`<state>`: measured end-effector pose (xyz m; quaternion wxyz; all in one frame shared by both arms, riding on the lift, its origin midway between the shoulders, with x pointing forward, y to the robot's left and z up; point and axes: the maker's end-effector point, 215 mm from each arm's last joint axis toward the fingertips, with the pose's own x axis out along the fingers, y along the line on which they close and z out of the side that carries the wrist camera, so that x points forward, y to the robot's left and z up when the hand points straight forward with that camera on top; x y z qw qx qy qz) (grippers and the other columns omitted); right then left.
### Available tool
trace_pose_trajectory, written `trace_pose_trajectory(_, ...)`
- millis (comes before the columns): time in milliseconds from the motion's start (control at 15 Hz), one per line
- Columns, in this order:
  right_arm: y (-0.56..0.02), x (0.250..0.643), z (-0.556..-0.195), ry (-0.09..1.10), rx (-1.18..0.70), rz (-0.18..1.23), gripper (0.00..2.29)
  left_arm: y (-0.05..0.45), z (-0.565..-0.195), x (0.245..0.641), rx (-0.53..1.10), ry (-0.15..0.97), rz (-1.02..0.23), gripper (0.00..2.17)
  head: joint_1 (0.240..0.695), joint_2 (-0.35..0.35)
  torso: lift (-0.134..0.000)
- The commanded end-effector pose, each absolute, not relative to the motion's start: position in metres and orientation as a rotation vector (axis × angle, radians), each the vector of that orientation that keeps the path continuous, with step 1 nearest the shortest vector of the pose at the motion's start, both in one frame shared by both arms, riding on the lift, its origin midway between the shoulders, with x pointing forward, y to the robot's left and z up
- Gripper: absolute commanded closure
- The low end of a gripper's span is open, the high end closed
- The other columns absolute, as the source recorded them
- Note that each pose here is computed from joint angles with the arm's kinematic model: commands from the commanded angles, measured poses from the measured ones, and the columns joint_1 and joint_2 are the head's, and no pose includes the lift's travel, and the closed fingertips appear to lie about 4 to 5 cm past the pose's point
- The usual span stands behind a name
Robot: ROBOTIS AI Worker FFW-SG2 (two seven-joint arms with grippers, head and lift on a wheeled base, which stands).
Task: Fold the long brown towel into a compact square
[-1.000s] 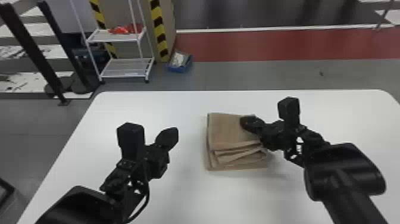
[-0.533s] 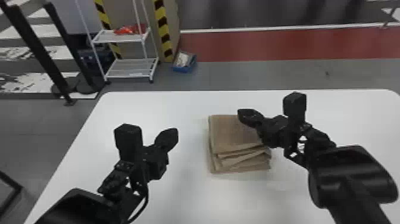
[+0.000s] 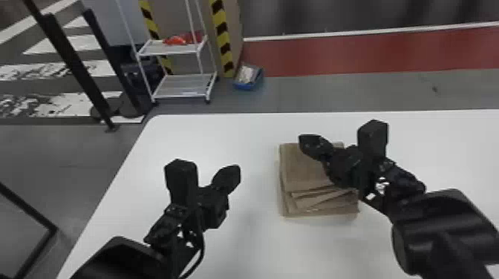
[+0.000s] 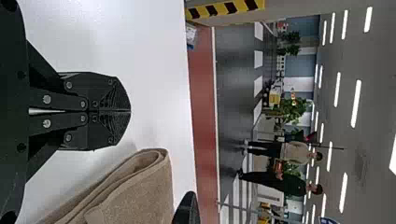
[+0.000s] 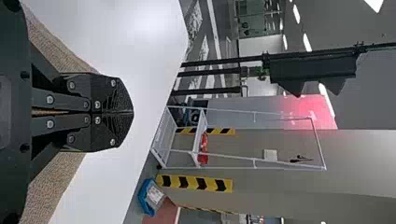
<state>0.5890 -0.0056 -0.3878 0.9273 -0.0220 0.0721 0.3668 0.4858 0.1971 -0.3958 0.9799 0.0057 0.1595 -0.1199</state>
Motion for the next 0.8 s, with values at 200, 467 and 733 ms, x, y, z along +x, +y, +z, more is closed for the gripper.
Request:
trace_pose_trajectory(200,-0.004,0.6,-0.413,0.179,-0.101,0.751,1.97,0.199,-0.395,0.486,0.012,0.31,-0.242,1.86,0.695,0.196,-0.125)
trace_pose_trajectory(467,-0.01,0.612,-0.434,0.251,-0.143,0.747,1.97,0.204,-0.394,0.485,0.003,0.307,-0.245,1.86,0.695,0.193,-0.125)
trace_pose_trajectory(733,0.002,0.612,-0.436,0.244,-0.152,0.756,1.97,0.21,-0.391,0.485,-0.002,0.295,-0.24,1.86,0.695,0.191,-0.125)
